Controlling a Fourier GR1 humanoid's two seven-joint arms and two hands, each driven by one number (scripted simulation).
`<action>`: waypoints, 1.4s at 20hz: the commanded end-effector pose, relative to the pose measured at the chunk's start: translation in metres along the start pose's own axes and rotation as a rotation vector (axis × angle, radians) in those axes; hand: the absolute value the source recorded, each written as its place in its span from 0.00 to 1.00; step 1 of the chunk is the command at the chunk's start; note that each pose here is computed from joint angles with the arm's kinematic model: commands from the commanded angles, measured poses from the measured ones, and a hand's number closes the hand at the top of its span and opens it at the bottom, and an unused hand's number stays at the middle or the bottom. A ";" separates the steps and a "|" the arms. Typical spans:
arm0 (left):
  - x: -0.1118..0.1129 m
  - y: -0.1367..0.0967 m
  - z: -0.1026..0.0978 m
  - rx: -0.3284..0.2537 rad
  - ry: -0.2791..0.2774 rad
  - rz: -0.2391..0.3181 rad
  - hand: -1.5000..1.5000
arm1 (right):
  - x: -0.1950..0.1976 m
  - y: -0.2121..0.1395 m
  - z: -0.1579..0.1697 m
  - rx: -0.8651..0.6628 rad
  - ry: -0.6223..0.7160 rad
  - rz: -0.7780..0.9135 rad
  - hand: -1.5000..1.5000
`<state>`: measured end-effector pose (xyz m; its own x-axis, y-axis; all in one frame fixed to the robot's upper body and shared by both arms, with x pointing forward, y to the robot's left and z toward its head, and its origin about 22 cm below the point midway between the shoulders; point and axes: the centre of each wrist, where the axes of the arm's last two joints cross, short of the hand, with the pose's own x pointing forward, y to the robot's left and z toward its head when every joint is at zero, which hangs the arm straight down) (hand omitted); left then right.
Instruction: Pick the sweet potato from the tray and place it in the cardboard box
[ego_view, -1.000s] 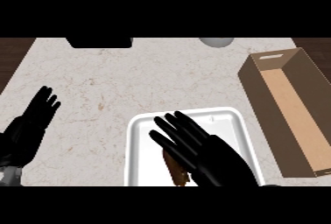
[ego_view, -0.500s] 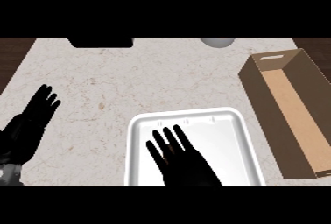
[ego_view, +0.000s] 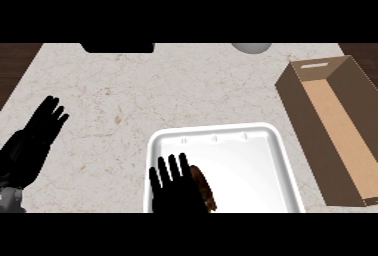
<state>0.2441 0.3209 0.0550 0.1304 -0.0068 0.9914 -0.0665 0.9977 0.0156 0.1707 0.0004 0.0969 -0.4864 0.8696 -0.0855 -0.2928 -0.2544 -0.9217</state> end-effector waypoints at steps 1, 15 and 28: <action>0.012 0.010 -0.006 0.003 -0.002 -0.010 0.50 | 0.012 -0.004 -0.004 0.101 0.181 0.082 0.00; -0.002 -0.010 0.006 -0.014 0.001 0.027 0.50 | 0.004 -0.005 -0.017 0.149 0.217 0.088 0.00; -0.014 0.001 -0.002 0.010 -0.008 -0.014 0.50 | 0.020 0.016 -0.017 0.125 0.202 0.162 0.00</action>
<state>0.2450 0.3140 0.0475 0.1263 -0.0061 0.9920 -0.0643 0.9978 0.0143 0.1753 0.0149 0.0777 -0.4671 0.8611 -0.2008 -0.3453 -0.3867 -0.8551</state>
